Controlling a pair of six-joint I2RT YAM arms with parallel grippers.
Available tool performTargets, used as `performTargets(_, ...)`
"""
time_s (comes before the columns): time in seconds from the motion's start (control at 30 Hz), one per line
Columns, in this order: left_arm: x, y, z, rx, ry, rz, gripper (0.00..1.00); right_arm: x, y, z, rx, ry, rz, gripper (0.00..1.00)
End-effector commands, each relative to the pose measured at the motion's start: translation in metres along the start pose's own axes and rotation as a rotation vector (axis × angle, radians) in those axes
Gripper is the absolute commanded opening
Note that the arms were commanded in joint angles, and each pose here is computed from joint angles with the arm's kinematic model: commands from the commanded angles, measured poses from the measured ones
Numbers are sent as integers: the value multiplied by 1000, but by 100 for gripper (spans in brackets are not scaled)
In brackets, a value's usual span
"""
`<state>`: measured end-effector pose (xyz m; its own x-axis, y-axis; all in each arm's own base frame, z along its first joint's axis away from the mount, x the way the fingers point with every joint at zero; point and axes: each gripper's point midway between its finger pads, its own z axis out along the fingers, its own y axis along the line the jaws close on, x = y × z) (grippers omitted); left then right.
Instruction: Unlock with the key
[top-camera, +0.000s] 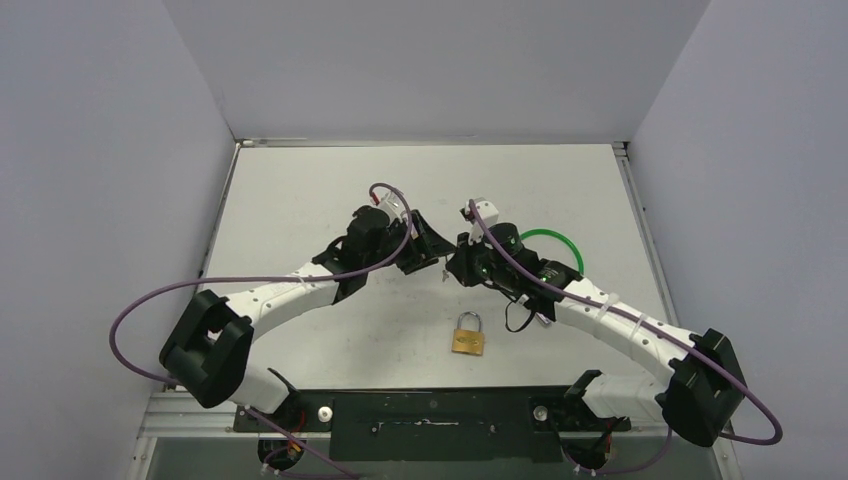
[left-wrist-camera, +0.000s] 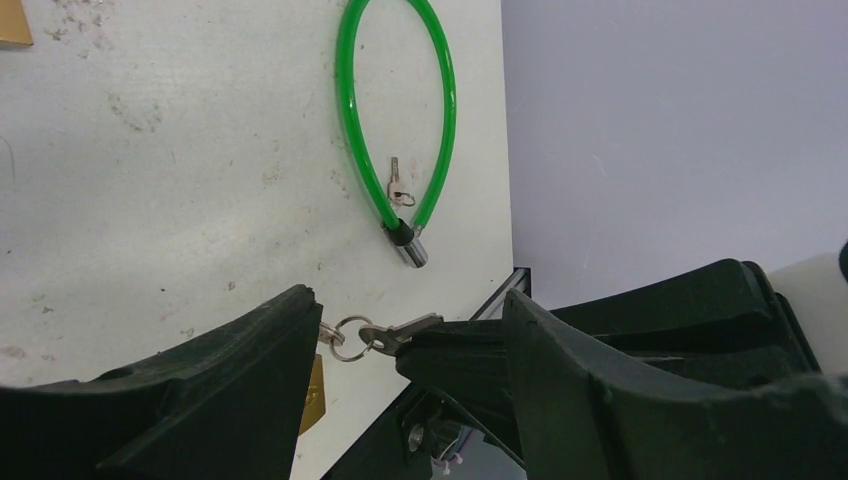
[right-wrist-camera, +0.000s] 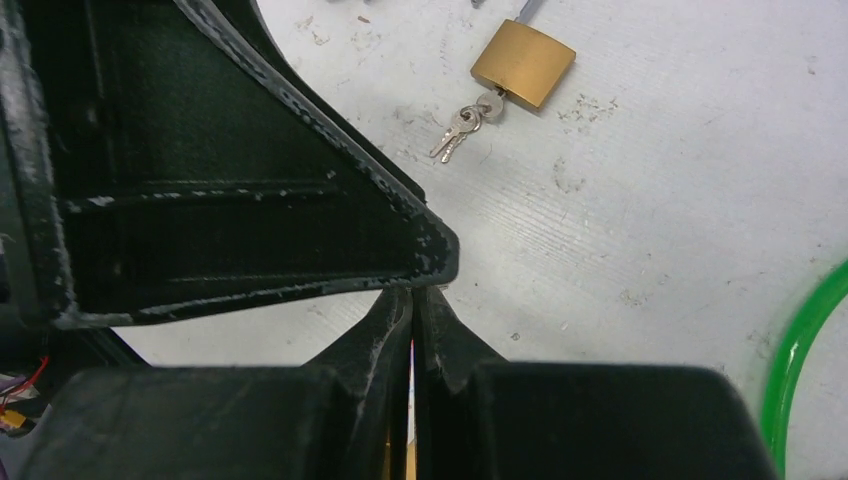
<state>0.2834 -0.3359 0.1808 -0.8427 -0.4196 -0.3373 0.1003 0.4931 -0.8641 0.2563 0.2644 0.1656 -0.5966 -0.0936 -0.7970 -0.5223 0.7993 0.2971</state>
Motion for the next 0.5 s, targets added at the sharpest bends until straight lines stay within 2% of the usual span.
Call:
performTargets(0.0,-7,-27,5,66,-9,26,58,-32,17,0,-51,-84,-22,0)
performTargets(0.17,-9,-25,7,39,-28,32,40,-30,16,3,-41,-68,-25,0)
performTargets(0.37,-6,-23,10,27,-18,54,29,-32,19,5,-42,-63,-25,0)
performTargets(0.47,-4,-24,10,30,-16,59,16,-32,19,6,-42,-59,-22,0)
